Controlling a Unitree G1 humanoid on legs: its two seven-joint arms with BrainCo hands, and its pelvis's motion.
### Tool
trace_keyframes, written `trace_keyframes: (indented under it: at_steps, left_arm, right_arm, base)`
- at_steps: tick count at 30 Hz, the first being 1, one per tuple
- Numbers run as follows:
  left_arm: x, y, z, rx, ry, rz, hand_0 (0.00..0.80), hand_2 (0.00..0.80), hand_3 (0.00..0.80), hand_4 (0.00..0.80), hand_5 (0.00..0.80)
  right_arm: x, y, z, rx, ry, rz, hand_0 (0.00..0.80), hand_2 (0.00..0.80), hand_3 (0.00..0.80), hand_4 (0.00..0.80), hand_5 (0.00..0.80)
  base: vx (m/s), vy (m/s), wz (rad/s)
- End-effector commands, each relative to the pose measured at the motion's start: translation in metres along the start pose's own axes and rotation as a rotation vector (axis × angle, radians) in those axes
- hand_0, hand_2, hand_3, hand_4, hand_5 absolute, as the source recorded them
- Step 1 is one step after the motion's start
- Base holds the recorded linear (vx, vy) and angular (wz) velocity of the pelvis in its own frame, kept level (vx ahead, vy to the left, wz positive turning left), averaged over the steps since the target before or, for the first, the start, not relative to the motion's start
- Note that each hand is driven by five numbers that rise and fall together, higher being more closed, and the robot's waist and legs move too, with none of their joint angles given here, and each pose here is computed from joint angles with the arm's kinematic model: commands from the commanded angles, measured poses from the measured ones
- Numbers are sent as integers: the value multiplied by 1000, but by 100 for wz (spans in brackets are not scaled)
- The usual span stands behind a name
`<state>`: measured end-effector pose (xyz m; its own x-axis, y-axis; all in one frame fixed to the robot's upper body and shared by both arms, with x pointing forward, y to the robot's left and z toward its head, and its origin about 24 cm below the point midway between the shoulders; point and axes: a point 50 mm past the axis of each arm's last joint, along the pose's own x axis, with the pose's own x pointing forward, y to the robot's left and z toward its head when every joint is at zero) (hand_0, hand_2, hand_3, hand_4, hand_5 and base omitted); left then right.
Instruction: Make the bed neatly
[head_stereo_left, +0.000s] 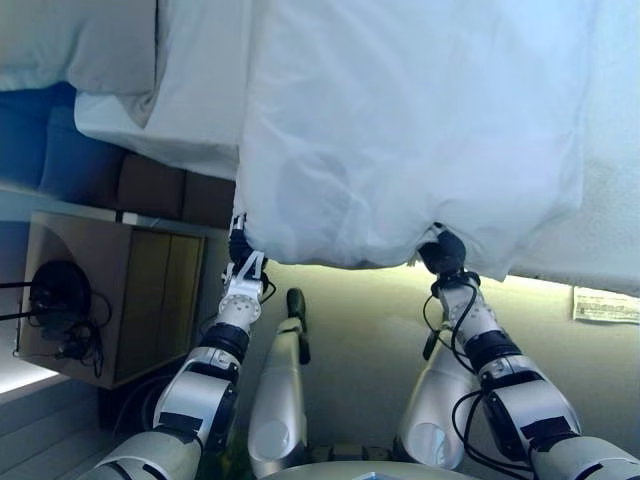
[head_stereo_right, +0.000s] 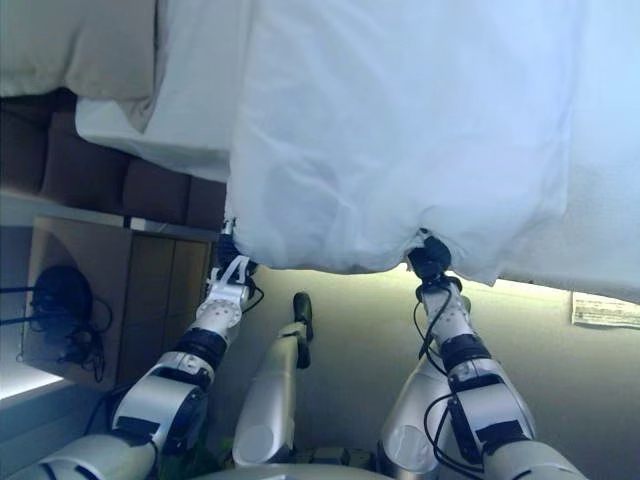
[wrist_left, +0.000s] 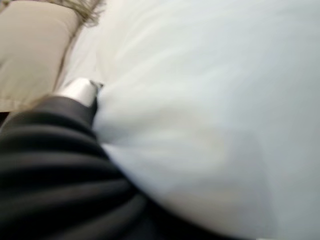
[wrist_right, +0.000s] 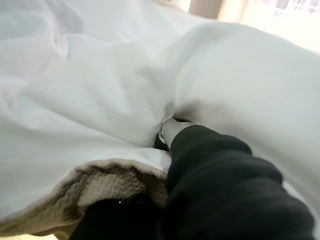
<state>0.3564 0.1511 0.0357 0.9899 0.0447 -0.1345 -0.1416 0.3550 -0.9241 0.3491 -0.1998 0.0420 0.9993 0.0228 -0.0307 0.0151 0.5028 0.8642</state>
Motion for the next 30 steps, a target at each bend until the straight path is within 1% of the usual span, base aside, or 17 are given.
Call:
trace_keyframes:
  at_steps: [1,7,11,13,17,19,22,26,30]
  left_arm:
    - [11,-35,23,81,-83,-149,800,800,800,800,800]
    - [13,-42,24,94,-98,-188,800,800,800,800,800]
    - [15,-51,27,176,-99,-211,800,800,800,800,800]
    - [14,-54,28,202,-100,-232,800,800,800,800,800]
    - [13,-62,28,220,-101,-295,800,800,800,800,800]
    - [11,-63,26,216,-101,-306,800,800,800,800,800]
    - [9,-59,21,182,-97,-295,800,800,800,800,800]
    - [6,-47,13,157,-86,-257,800,800,800,800,800]
    - [5,-36,8,172,-85,-170,800,800,800,800,800]
  right_arm:
    - [14,32,6,-35,7,129,800,800,800,800,800]
    - [22,35,27,-109,28,148,800,800,800,800,800]
    - [26,38,29,-143,51,140,800,800,800,800,800]
    - [25,34,29,-122,55,137,800,800,800,800,800]
    - [23,32,29,-14,32,142,800,800,800,800,800]
    - [22,27,27,29,14,111,800,800,800,800,800]
    - [18,14,17,79,23,37,800,800,800,800,800]
    - [11,-3,3,31,92,-64,800,800,800,800,800]
    - [10,-6,-8,-11,138,-103,800,800,800,800,800]
  base:
    - [-20,114,5]
    - [-29,129,2]
    - [-2,95,-8]
    - [22,140,-4]
    - [34,180,4]
    - [26,185,3]
    - [29,177,6]
    - [5,186,-4]
    - [-22,102,-2]
